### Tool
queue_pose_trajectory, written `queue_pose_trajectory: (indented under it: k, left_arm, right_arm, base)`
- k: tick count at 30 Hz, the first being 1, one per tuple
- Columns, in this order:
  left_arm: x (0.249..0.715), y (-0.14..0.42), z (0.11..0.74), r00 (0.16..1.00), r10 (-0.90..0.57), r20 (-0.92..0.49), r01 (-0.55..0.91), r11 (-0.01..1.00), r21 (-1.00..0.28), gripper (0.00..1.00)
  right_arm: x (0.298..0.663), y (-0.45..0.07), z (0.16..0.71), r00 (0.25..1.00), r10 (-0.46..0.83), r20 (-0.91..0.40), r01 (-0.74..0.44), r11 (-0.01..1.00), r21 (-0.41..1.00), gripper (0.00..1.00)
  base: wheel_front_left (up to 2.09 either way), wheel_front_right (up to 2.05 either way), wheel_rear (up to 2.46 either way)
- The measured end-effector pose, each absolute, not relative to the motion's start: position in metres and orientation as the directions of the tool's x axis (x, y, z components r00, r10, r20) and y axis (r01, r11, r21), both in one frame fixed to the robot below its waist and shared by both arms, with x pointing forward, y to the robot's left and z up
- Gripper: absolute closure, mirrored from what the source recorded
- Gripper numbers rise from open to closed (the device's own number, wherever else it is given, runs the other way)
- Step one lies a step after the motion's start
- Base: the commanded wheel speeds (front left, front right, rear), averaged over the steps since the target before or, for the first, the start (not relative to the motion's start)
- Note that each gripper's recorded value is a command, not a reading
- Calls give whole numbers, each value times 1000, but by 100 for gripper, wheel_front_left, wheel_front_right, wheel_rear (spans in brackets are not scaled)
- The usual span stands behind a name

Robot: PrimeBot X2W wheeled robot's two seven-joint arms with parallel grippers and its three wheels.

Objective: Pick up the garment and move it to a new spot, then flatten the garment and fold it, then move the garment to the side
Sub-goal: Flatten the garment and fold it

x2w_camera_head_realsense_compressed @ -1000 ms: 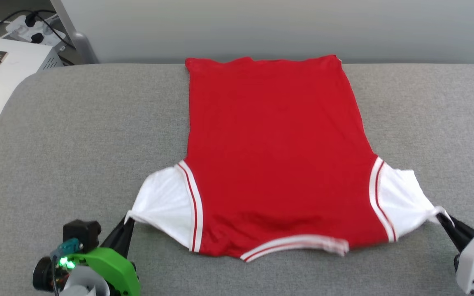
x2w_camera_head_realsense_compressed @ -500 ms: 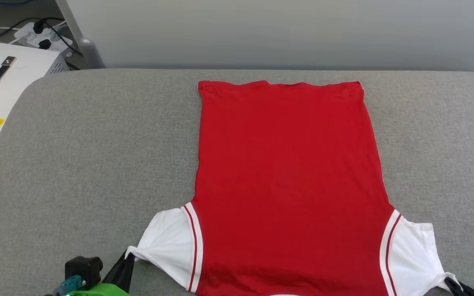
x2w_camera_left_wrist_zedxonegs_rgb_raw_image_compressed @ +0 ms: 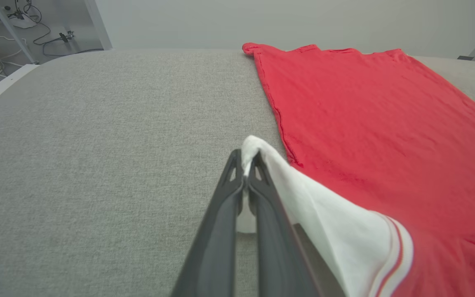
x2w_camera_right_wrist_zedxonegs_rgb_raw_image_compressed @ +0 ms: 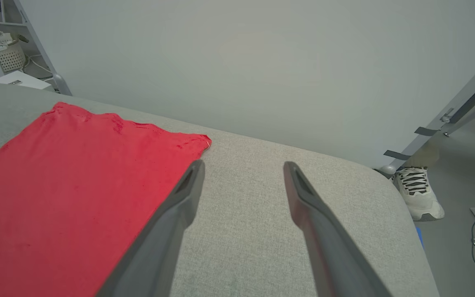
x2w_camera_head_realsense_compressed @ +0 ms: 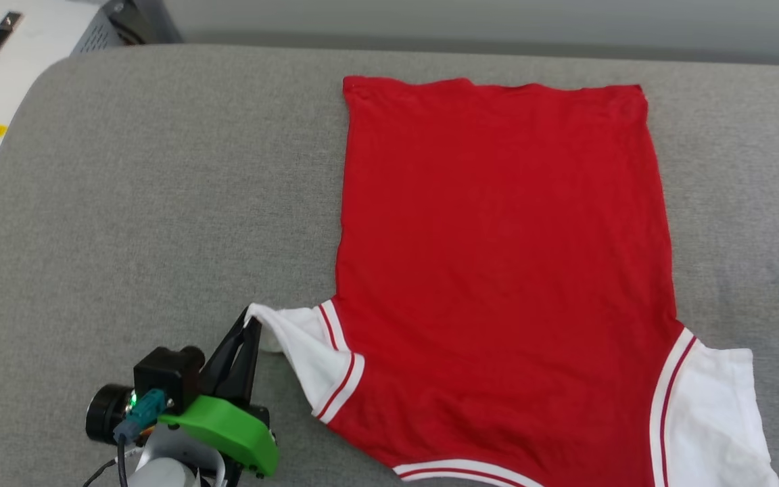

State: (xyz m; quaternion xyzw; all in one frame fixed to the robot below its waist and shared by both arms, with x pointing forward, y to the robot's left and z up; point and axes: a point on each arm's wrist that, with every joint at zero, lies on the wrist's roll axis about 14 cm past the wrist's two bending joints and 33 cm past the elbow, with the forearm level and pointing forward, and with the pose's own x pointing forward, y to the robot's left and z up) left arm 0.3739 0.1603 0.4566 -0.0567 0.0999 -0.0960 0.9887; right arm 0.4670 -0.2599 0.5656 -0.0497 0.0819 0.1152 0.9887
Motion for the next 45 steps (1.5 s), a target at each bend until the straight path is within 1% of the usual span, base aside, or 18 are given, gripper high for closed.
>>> queue_pose_trajectory:
  k: [2,4,6,7,9,11,15,17,21,26,29,31,32,33,36,39,43,45]
  left_arm:
    - [380,157,459,962,-209,-175,187,973,-134,100]
    - [385,154,459,962,-216,-167,197,973,-123,100]
    - [391,152,457,963,-213,-167,193,973,-127,100]
    - [393,152,454,963,-209,-170,188,973,-130,100]
    - [396,152,450,963,-202,-179,180,975,-134,100]
    - [400,152,445,963,-193,-187,168,976,-142,100]
    - [409,154,438,964,-180,-193,155,978,-140,100]
    - [413,154,434,965,-175,-198,148,979,-142,100]
    - [419,159,422,964,-150,-220,120,982,-143,100]
    - [422,169,408,962,-114,-249,86,989,-119,100]
    - [420,175,399,958,-95,-270,70,992,-100,100]
    - [420,179,396,956,-85,-280,61,994,-93,100]
    - [419,182,396,957,-77,-281,55,995,-85,100]
    - [420,184,396,957,-71,-281,50,996,-80,100]
    - [419,189,398,959,-63,-275,45,996,-73,100]
    - [419,192,405,965,-51,-257,36,997,-63,100]
    - [410,197,413,969,-33,-244,18,998,-62,100]
    - [401,200,414,968,-24,-249,10,998,-57,100]
  right_arm:
    - [491,-251,583,959,238,-155,-253,964,-84,0]
    - [517,-240,590,949,256,-184,-278,955,-103,0]
    - [541,-233,586,933,257,-250,-289,952,-98,0]
    - [553,-229,577,914,256,-314,-297,951,-88,0]
    - [568,-221,554,856,255,-449,-317,946,-69,0]
    - [583,-212,532,780,247,-575,-334,941,-49,0]
    - [610,-206,498,656,199,-728,-320,947,-29,0]
    - [620,-204,480,610,172,-773,-310,950,-33,0]
    - [635,-187,434,527,165,-833,-313,950,-10,0]
    - [633,-166,369,414,179,-892,-339,940,31,0]
    - [633,-169,349,386,159,-909,-350,937,15,0]
    - [635,-167,344,379,171,-909,-353,935,28,0]
    - [636,-167,345,382,173,-908,-357,934,27,55]
    - [637,-166,346,387,174,-905,-359,933,26,100]
    - [640,-160,353,419,196,-887,-372,928,30,100]
    - [647,-146,372,493,274,-826,-366,926,89,100]
    - [645,-141,398,561,298,-772,-401,914,61,100]
    - [636,-144,411,586,303,-751,-426,904,32,100]
  base:
    - [0,0,0]
    - [0,0,0]
    - [0,0,0]
    - [0,0,0]
    - [0,0,0]
    - [0,0,0]
    - [0,0,0]
    - [0,0,0]
    - [0,0,0]
    - [0,0,0]
    - [0,0,0]
    - [0,0,0]
    - [0,0,0]
    - [0,0,0]
    - [0,0,0]
    - [0,0,0]
    - [0,0,0]
    - [0,0,0]
